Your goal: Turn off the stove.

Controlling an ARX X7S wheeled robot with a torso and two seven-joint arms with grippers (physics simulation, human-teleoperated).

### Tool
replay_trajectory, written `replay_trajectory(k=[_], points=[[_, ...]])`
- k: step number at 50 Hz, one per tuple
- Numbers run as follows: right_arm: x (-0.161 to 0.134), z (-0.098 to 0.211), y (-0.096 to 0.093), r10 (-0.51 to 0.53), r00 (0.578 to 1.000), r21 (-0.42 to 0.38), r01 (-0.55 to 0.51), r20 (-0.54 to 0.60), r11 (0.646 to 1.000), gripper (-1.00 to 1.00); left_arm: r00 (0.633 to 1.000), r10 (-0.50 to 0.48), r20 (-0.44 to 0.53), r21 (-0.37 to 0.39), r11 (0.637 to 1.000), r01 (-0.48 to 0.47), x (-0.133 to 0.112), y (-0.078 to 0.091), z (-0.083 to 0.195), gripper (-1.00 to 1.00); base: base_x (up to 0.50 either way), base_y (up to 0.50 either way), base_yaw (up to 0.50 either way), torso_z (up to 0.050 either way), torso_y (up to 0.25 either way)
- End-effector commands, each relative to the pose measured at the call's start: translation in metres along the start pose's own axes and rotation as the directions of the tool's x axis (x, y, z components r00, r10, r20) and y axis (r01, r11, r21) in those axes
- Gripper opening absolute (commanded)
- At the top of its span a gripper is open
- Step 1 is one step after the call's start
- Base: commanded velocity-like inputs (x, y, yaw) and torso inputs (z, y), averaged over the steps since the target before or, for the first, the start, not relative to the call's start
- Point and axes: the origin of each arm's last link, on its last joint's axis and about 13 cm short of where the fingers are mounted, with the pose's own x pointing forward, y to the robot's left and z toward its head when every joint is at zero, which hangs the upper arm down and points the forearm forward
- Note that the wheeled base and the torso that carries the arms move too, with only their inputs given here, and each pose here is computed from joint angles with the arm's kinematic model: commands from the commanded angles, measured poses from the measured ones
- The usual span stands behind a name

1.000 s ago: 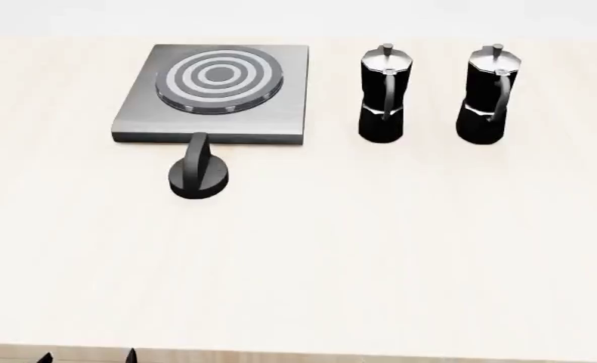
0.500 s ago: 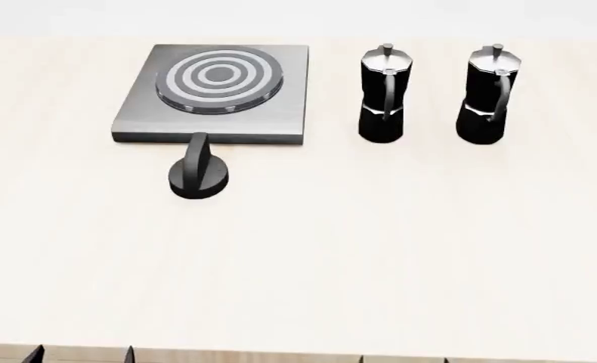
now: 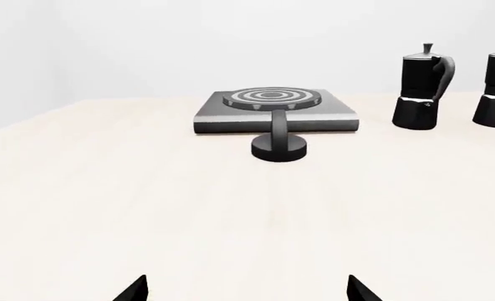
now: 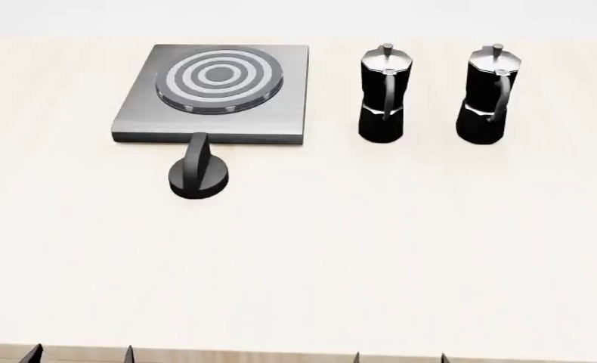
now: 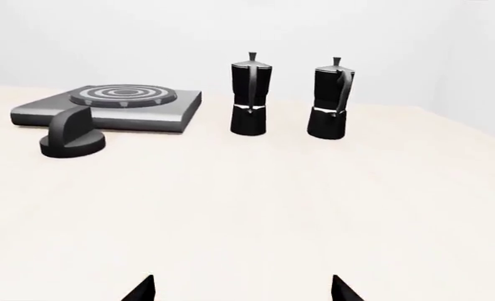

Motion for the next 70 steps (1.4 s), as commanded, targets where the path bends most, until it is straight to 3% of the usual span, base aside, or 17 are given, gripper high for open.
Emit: replay_trajectory(k=[1, 15, 16, 21, 23, 28, 51, 70], points=[[0.000, 0.000, 0.000, 0.002, 1.000, 0.004, -0.002, 0.004, 1.000, 1.00, 1.000, 0.000, 0.001, 0.001, 1.000, 0.000, 0.000, 0.000, 0.000, 1.00, 0.00, 0.00, 0.00, 0.000, 0.000], [0.000, 0.004, -0.001, 0.002, 1.000, 0.022, -0.002, 0.013, 1.000, 1.00, 1.000, -0.001, 0.009, 0.002, 1.000, 0.001, 0.001, 0.000, 0.001, 1.00, 0.00, 0.00, 0.00, 0.000, 0.000], [0.001, 0.003, -0.001, 0.000, 1.000, 0.022, -0.001, 0.014, 1.000, 1.00, 1.000, 0.005, 0.025, -0.034, 0.999, -0.004, 0.001, 0.002, 0.004, 1.00, 0.00, 0.00, 0.00, 0.000, 0.000], [-0.002, 0.011, 0.000, 0.029, 0.998, 0.008, -0.029, 0.064, 1.000, 1.00, 0.998, 0.027, 0.058, 0.046, 0.999, -0.030, 0.001, 0.005, 0.008, 1.00, 0.00, 0.00, 0.00, 0.000, 0.000], [-0.002, 0.014, 0.000, 0.021, 0.998, 0.002, -0.021, 0.067, 1.000, 1.00, 0.997, 0.012, 0.080, 0.031, 0.999, -0.014, -0.001, 0.004, 0.011, 1.00, 0.00, 0.00, 0.00, 0.000, 0.000], [-0.006, 0.027, -0.002, 0.000, 0.996, 0.018, -0.001, 0.094, 1.000, 1.00, 0.988, 0.017, 0.152, 0.081, 0.996, -0.030, -0.006, 0.005, 0.025, 1.00, 0.00, 0.00, 0.00, 0.000, 0.000], [-0.027, 0.087, -0.010, -0.050, 0.964, 0.050, 0.038, 0.262, 0.998, 1.00, 0.944, -0.002, 0.331, 0.125, 0.991, -0.042, -0.031, 0.006, 0.085, 1.00, 0.00, 0.00, 0.00, 0.000, 0.000], [-0.037, 0.101, -0.010, -0.060, 0.937, 0.046, 0.047, 0.345, 0.998, 1.00, 0.911, -0.013, 0.412, 0.134, 0.990, -0.046, -0.044, 0.005, 0.108, 1.00, 0.00, 0.00, 0.00, 0.000, 0.000]])
